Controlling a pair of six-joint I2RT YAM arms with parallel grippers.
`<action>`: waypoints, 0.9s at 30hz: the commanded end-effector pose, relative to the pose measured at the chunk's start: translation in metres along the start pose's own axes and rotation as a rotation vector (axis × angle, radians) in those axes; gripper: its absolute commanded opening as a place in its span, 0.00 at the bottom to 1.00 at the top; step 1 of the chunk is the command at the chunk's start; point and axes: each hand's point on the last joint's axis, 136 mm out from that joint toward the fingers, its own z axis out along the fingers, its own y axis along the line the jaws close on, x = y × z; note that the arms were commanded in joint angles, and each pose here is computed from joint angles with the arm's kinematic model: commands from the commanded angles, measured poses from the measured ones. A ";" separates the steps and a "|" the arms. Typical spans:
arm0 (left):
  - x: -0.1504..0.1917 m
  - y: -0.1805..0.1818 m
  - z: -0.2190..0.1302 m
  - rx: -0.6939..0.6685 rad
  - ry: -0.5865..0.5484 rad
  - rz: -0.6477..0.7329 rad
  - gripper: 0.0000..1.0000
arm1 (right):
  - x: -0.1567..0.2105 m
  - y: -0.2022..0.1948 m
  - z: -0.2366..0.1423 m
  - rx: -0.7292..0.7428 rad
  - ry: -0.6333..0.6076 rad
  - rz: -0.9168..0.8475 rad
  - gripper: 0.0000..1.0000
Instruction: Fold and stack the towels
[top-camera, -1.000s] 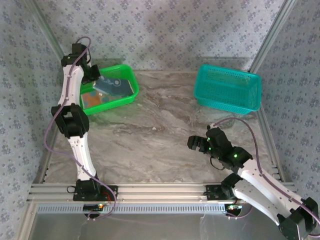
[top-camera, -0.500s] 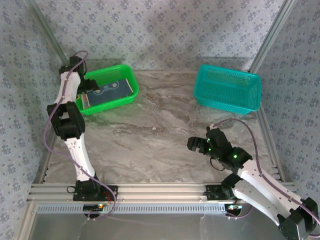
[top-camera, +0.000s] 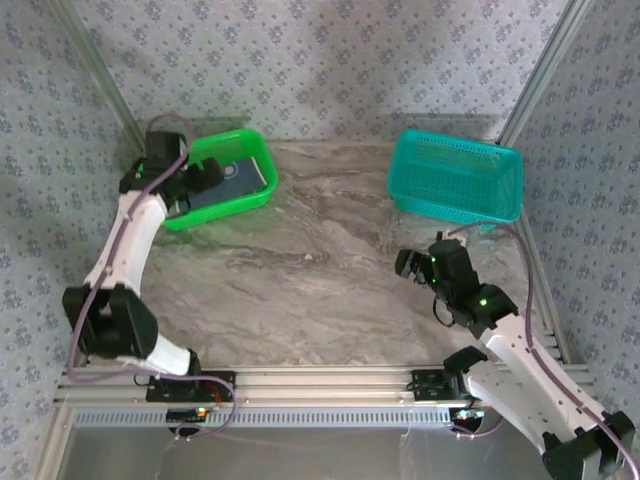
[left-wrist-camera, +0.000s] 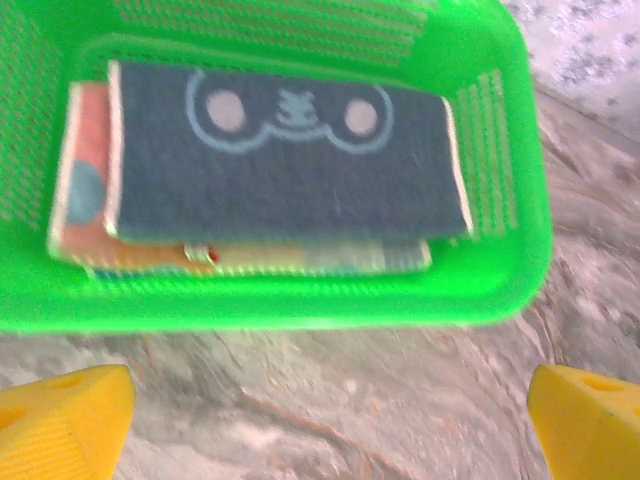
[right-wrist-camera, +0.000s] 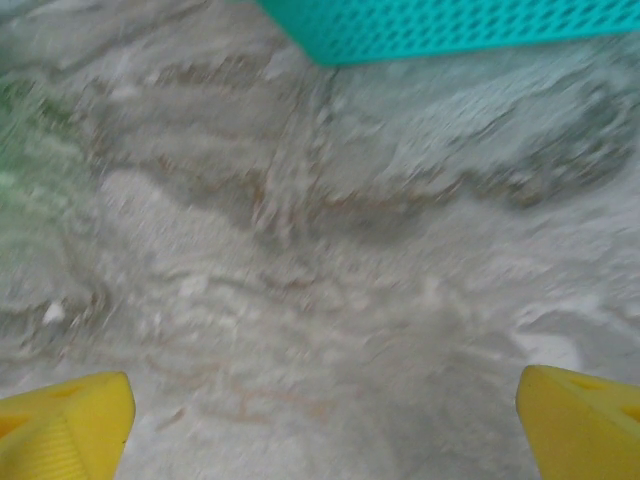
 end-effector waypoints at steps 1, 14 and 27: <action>0.027 -0.004 -0.012 0.013 -0.058 -0.032 1.00 | -0.025 -0.023 -0.004 0.118 -0.089 -0.039 1.00; 0.082 0.103 -0.040 -0.394 -0.387 0.148 1.00 | -0.061 -0.045 0.042 0.192 -0.481 -0.275 1.00; 0.071 0.119 0.056 -0.316 -0.484 0.240 1.00 | -0.067 -0.072 0.139 0.262 -0.357 -0.399 1.00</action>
